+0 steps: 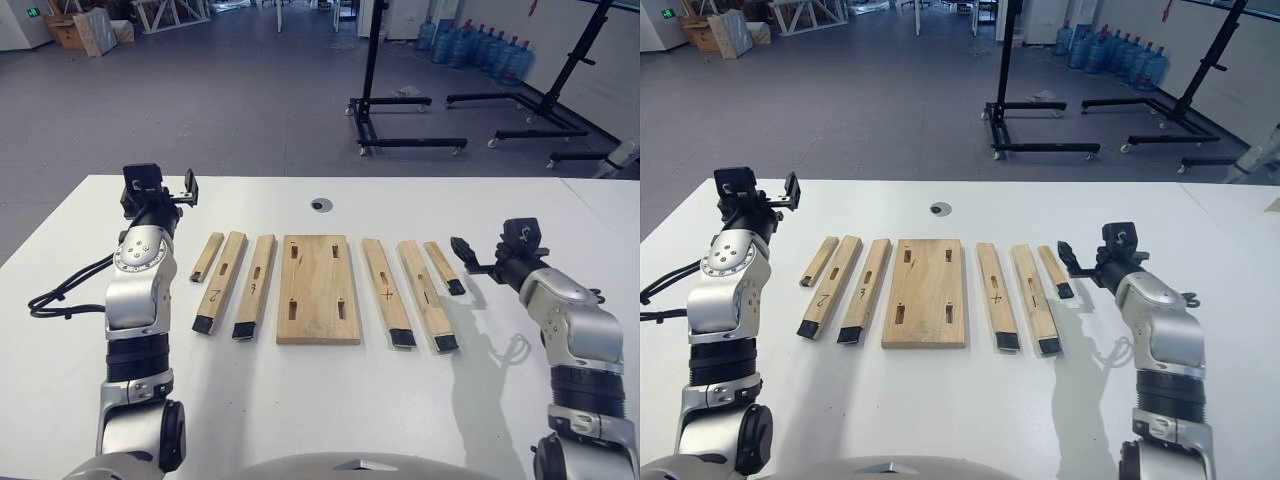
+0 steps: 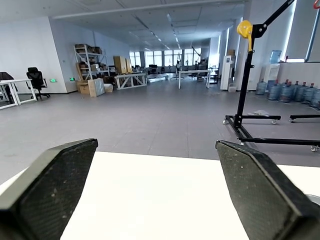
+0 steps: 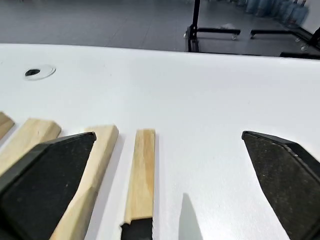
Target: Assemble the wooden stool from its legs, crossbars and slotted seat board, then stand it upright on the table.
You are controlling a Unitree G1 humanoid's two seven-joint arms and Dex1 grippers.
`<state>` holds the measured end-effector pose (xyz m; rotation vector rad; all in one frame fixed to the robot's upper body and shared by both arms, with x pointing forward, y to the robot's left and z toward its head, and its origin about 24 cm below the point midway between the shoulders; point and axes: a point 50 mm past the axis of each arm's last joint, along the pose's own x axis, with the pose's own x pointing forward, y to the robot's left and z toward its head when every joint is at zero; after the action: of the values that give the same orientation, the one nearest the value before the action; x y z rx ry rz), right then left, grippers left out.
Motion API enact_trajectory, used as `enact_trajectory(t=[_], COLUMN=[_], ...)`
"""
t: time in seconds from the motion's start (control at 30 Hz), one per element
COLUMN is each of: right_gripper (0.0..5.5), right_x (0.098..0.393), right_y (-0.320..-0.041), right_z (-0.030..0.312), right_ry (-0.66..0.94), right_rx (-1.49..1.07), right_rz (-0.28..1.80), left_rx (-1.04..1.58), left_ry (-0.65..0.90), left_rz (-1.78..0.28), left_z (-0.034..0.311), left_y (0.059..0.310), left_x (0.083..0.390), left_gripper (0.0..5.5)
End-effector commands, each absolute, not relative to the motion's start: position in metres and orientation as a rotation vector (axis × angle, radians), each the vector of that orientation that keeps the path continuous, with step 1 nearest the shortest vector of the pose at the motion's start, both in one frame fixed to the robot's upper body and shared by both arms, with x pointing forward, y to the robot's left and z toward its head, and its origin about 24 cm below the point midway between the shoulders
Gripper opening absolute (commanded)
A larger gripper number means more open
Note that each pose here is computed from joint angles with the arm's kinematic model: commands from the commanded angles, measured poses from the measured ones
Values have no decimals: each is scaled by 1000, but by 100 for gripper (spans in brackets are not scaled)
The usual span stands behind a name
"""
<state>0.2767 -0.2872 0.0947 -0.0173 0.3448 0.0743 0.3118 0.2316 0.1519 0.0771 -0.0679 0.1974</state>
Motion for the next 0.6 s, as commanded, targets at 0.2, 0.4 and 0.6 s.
enact_trajectory(t=[0.2,0.4,0.6], right_gripper=[538,538,520], right_x=[293,291,281], right_y=[-283,-286,-278], right_z=[66,46,21], right_ry=[390,447,535], right_rx=[-86,-123,-140], right_rz=[160,172,216], left_rx=[24,23,16], left_ry=[-37,-39,-37], left_rz=[143,131,146], left_z=[149,149,148], left_y=[226,225,225], left_x=[312,312,312], left_gripper=[434,434,434])
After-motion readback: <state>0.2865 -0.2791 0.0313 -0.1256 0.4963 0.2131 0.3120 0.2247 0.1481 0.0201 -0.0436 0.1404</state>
